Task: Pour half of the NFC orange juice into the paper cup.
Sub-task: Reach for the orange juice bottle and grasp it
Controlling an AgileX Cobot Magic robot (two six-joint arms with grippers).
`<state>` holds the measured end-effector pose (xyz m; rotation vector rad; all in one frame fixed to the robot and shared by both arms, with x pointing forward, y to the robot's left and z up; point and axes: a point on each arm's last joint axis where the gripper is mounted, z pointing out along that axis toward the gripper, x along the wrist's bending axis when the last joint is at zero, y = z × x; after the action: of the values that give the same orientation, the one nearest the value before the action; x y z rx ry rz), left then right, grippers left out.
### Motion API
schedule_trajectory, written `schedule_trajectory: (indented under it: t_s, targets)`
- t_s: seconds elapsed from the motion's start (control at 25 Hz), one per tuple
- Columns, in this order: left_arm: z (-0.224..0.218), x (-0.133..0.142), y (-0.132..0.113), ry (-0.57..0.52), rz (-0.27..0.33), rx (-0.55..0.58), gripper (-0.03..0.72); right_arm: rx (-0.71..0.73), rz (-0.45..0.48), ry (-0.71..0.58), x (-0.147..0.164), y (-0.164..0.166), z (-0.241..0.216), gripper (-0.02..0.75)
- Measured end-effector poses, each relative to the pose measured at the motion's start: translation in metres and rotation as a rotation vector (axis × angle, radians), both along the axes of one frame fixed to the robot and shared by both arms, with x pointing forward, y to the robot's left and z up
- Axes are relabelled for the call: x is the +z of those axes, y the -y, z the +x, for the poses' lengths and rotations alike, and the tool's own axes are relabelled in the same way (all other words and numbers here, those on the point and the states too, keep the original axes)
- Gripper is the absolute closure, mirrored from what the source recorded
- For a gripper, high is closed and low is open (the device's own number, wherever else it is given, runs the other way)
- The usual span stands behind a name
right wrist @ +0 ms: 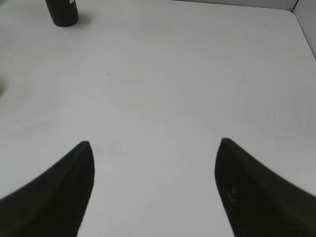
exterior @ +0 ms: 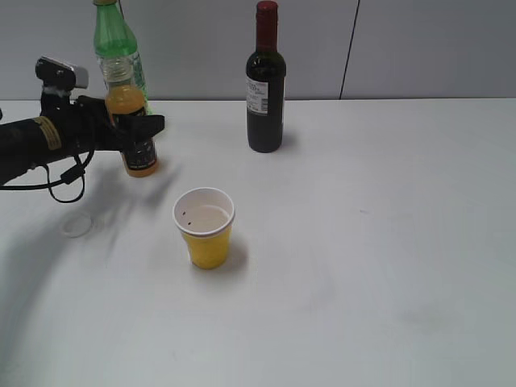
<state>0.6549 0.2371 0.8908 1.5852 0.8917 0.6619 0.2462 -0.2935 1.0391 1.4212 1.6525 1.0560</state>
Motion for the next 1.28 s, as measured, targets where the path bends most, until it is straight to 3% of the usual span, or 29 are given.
schedule_trajectory:
  t_s: [0.32,0.52,0.92,1.28]
  targets:
    - [0.004,-0.019,0.003,-0.038,-0.01,0.041,0.027,0.0,0.0,0.0,0.0,0.0,0.0,0.164]
    - [0.006,-0.016,0.001,-0.015,-0.034,0.073,0.047,0.0,0.0,0.0,0.0,0.0,0.0,0.164]
    - [0.007,-0.015,0.002,0.016,-0.019,0.074,0.075,0.0,0.0,0.0,0.0,0.0,0.0,0.164]
    - [0.007,-0.015,0.002,0.023,-0.018,0.071,0.205,0.0,0.0,0.0,0.0,0.0,0.0,0.164]
